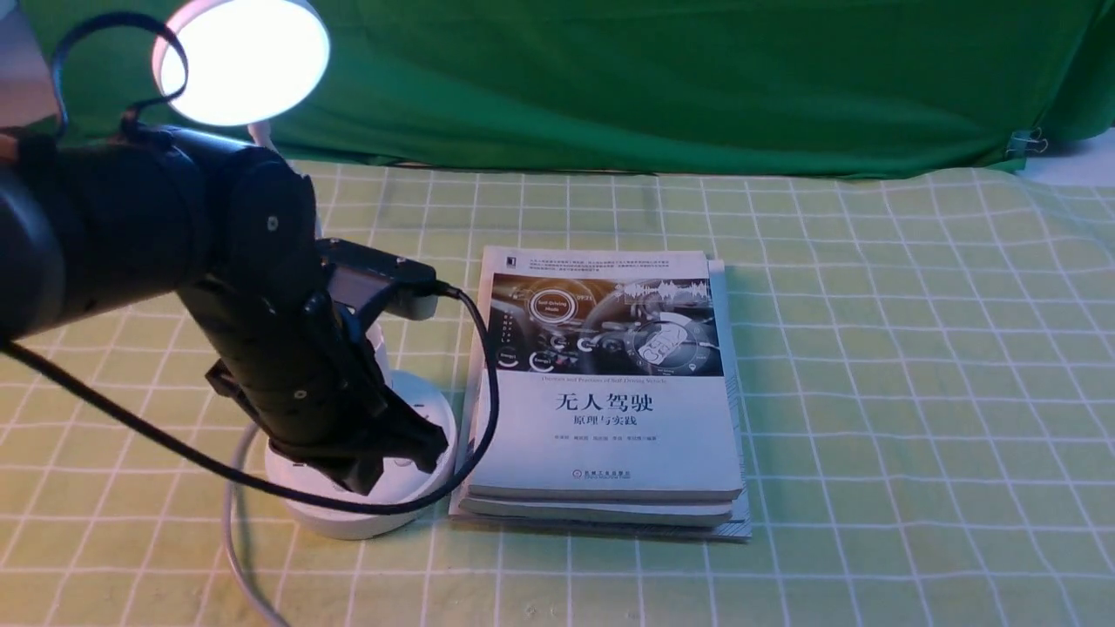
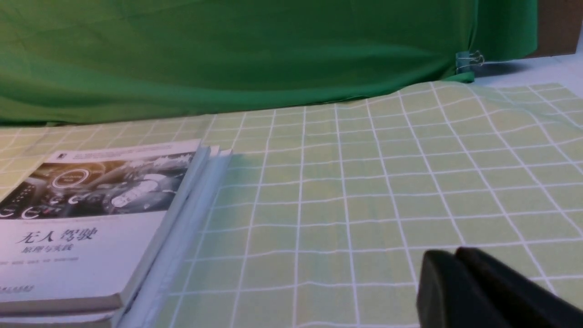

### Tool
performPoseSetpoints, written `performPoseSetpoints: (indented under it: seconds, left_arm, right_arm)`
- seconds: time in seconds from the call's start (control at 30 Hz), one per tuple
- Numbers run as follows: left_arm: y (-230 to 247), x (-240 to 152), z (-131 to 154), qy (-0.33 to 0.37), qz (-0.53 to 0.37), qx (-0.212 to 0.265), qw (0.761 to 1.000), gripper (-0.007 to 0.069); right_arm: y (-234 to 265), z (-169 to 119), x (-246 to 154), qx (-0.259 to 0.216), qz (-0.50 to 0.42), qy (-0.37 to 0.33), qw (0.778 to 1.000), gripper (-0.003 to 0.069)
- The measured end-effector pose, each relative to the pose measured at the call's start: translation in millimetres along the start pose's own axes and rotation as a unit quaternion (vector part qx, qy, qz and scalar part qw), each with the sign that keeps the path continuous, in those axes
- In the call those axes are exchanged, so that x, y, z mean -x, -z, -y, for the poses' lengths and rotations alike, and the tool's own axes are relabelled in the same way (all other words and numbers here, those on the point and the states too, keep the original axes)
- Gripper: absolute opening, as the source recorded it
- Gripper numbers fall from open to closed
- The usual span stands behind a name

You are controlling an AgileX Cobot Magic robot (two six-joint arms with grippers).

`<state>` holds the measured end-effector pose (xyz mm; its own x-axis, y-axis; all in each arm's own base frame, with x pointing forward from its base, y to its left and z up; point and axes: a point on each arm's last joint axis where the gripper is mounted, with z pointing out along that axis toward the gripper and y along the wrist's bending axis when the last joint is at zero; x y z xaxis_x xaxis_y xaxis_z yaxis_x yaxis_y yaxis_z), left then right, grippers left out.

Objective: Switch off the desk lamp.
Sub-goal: Use the left arm to press the button switch on the lamp holder

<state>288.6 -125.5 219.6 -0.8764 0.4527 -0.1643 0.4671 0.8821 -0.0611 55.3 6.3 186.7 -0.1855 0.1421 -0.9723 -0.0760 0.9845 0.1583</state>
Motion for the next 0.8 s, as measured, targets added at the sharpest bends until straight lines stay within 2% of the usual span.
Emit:
performPoseSetpoints:
  seconds: [0.27,0.4,0.8]
  left_arm:
    - [-7,32,-4,-0.004,0.027,0.007,1.000,0.0002]
    - [-16,44,-5,-0.005,0.001,0.005,1.000,0.0002]
    - [-30,50,-7,-0.007,-0.025,0.006,1.000,0.0002]
  right_arm:
    - [0,0,0,0.000,-0.001,0.000,1.000,0.0029]
    - [0,0,0,0.000,-0.001,0.000,1.000,0.0029]
    - [0,0,0,0.000,0.000,0.000,1.000,0.0029]
